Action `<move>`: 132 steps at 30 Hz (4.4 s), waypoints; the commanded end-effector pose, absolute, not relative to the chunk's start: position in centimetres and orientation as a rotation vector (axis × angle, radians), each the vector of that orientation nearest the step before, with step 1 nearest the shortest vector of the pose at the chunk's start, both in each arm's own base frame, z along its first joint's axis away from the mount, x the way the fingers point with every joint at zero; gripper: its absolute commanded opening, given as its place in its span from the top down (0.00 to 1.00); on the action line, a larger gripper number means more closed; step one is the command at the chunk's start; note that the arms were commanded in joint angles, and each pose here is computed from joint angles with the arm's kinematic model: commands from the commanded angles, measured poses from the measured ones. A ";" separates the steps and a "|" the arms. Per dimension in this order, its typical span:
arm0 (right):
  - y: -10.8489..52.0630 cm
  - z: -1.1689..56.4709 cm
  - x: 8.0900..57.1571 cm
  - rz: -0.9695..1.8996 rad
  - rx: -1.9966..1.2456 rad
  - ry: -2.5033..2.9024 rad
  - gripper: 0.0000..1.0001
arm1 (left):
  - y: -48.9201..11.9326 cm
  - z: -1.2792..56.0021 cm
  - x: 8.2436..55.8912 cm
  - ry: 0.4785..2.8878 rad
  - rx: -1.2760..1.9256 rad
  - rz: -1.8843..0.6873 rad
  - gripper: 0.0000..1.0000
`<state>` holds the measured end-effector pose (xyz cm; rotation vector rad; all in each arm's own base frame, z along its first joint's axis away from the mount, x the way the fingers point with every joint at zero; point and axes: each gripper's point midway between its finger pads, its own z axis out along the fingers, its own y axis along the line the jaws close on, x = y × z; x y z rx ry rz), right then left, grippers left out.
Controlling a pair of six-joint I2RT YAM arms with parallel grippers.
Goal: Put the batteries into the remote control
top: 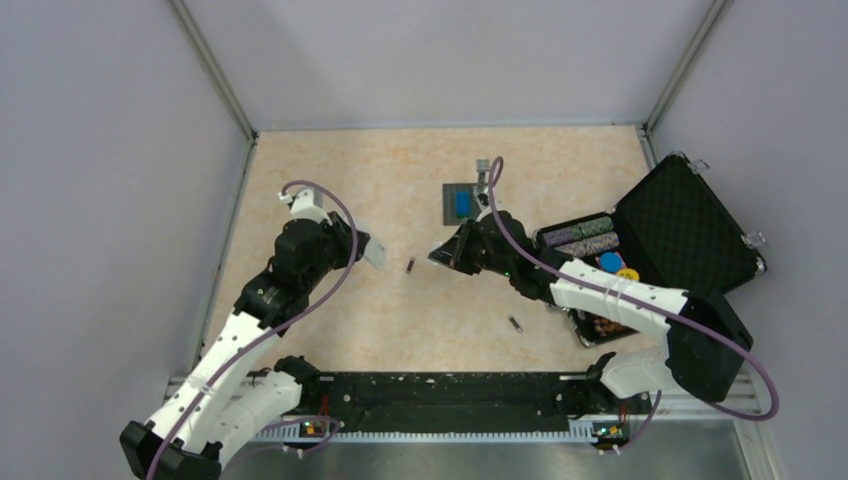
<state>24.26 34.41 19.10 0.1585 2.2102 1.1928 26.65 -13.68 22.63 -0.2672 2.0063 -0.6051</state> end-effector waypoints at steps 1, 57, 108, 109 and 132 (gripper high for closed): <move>29.9 11.5 25.6 0.745 0.164 2.370 1.00 | -13.4 24.3 26.6 1.931 -0.260 -0.619 1.00; 15.0 4.8 17.8 0.068 0.133 2.656 0.55 | -15.1 25.8 22.4 1.885 -0.162 -0.845 1.00; 27.9 14.7 17.7 0.965 0.158 2.615 0.99 | -20.0 24.4 20.8 1.918 -0.258 -1.291 1.00; 28.8 15.7 17.6 1.053 0.217 2.598 0.99 | -20.2 24.4 20.8 1.914 -0.265 -1.315 1.00; 37.0 22.5 17.5 1.610 0.601 2.470 1.00 | -20.9 23.9 22.2 1.860 -0.037 -1.200 1.00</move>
